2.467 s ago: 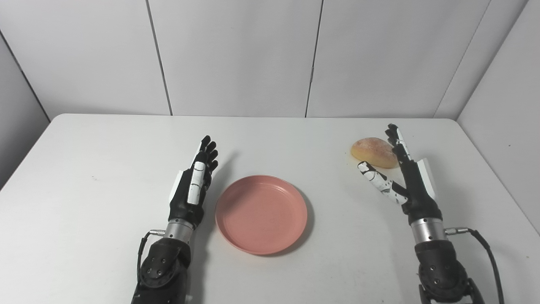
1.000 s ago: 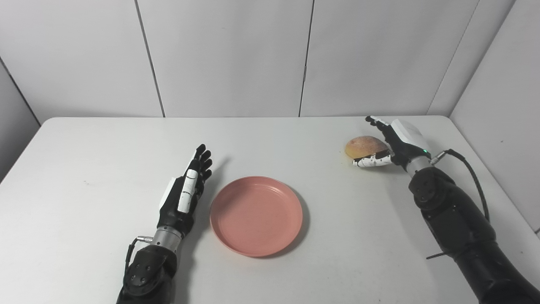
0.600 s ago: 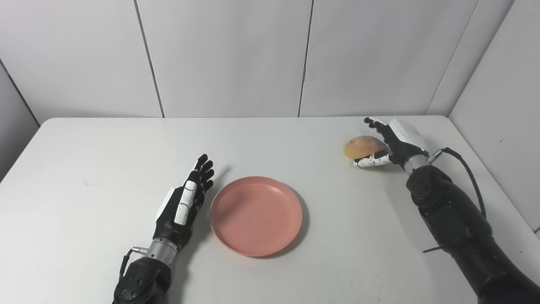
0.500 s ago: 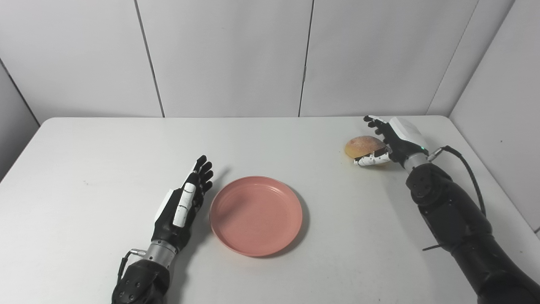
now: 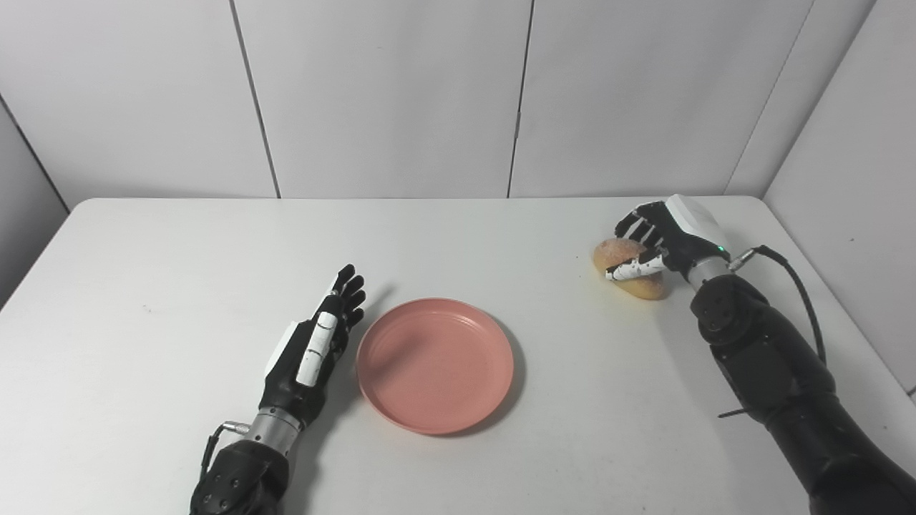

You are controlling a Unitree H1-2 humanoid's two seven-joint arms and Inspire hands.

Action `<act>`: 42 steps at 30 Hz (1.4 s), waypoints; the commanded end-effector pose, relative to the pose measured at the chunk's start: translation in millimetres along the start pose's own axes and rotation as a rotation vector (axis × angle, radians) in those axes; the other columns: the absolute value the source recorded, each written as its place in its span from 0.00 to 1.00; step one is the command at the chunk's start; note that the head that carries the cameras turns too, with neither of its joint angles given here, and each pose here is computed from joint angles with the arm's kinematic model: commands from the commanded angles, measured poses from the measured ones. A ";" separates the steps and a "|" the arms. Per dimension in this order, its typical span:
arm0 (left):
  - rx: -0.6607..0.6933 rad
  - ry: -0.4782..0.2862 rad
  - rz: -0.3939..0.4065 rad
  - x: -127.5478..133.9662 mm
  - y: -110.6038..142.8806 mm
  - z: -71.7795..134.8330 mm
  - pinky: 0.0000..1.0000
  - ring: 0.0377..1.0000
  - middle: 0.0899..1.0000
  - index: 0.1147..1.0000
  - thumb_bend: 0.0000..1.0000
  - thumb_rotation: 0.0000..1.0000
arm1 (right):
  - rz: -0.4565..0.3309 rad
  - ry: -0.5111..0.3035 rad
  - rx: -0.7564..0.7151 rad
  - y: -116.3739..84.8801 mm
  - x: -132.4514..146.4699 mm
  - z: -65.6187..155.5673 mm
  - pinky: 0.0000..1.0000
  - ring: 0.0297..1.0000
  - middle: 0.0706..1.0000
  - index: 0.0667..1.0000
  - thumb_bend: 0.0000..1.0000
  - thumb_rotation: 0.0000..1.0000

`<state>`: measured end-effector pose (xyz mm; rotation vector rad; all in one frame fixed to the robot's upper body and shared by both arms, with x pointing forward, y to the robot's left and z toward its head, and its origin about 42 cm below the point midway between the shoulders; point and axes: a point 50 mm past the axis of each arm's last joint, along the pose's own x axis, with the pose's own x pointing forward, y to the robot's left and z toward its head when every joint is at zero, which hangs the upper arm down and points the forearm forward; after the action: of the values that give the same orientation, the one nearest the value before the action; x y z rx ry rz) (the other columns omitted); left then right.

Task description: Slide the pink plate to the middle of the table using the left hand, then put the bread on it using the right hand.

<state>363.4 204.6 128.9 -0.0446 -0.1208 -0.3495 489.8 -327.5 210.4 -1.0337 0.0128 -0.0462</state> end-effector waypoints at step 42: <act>0.003 -0.079 0.016 9.6 -11.2 5.8 1.00 1.00 1.00 0.97 0.70 0.97 | -0.188 -0.591 0.353 9.5 -49.9 154.3 0.34 0.38 0.45 0.51 0.51 0.00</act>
<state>366.0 200.1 130.7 -0.0417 -0.1567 -0.3276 447.5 -198.7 254.2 -0.6930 -0.4940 0.0657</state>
